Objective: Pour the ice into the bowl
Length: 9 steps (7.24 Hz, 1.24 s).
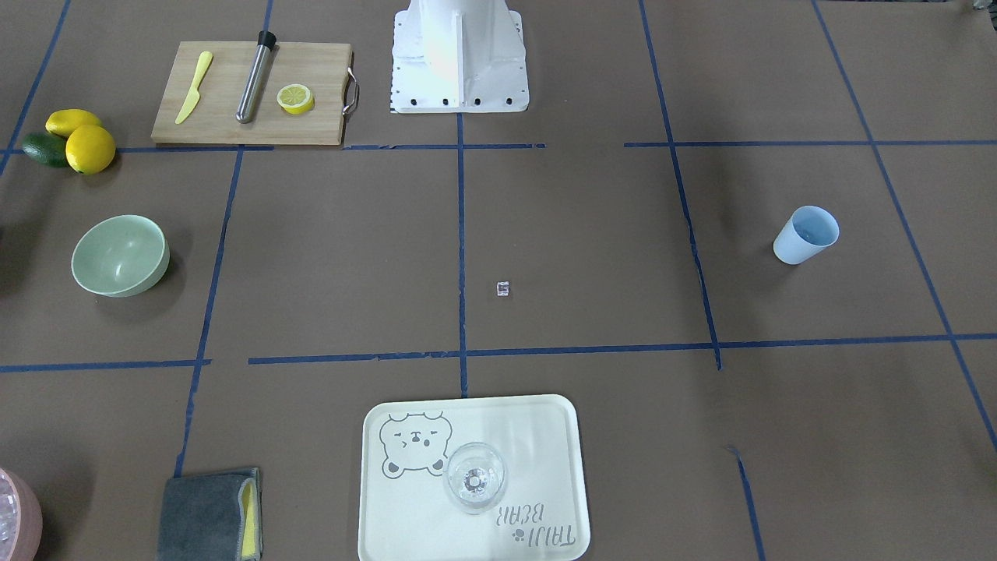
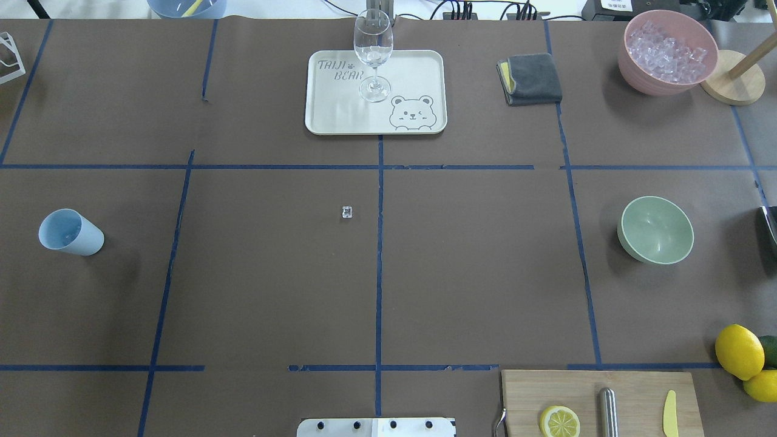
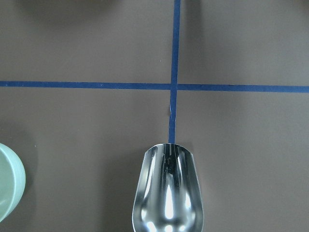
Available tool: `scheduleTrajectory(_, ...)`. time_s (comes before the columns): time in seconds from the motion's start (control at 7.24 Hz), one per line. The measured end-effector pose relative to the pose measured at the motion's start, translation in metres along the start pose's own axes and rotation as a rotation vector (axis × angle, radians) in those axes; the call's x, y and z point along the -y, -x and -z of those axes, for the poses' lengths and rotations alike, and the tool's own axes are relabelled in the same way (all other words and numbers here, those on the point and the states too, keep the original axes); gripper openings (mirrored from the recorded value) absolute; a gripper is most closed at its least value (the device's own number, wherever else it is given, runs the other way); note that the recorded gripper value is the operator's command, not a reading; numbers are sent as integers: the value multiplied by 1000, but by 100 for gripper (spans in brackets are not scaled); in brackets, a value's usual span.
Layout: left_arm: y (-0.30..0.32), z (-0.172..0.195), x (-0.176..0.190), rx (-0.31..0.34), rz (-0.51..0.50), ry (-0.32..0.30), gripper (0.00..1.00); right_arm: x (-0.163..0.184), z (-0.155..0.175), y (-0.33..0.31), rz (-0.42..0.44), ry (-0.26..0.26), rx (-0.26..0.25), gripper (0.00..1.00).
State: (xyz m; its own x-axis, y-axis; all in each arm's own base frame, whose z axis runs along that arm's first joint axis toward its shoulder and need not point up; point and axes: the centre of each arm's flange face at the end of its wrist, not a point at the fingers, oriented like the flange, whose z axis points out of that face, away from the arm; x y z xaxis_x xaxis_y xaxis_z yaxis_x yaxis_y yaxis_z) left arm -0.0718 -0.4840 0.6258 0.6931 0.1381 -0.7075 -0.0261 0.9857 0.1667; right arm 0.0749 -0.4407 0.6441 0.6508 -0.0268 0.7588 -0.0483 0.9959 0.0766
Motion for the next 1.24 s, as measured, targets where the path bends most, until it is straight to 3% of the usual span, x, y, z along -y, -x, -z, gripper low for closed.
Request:
scheduleTrajectory(0.41, 1, 1, -1, -3, 11, -1, 100, 7, 6, 12, 16, -17, 1, 100)
scheduleTrajectory(0.83, -6, 8, 6, -5, 7, -17, 100, 48, 2, 94, 92, -29, 32, 100)
scheduleTrajectory(1.1, -12, 14, 11, -3, -12, -33, 100, 59, -35, 134, 68, 10, 73, 100)
scheduleTrajectory(1.24, -18, 20, 12, 1, -30, -49, 100, 56, -59, 159, 45, 3, 67, 100)
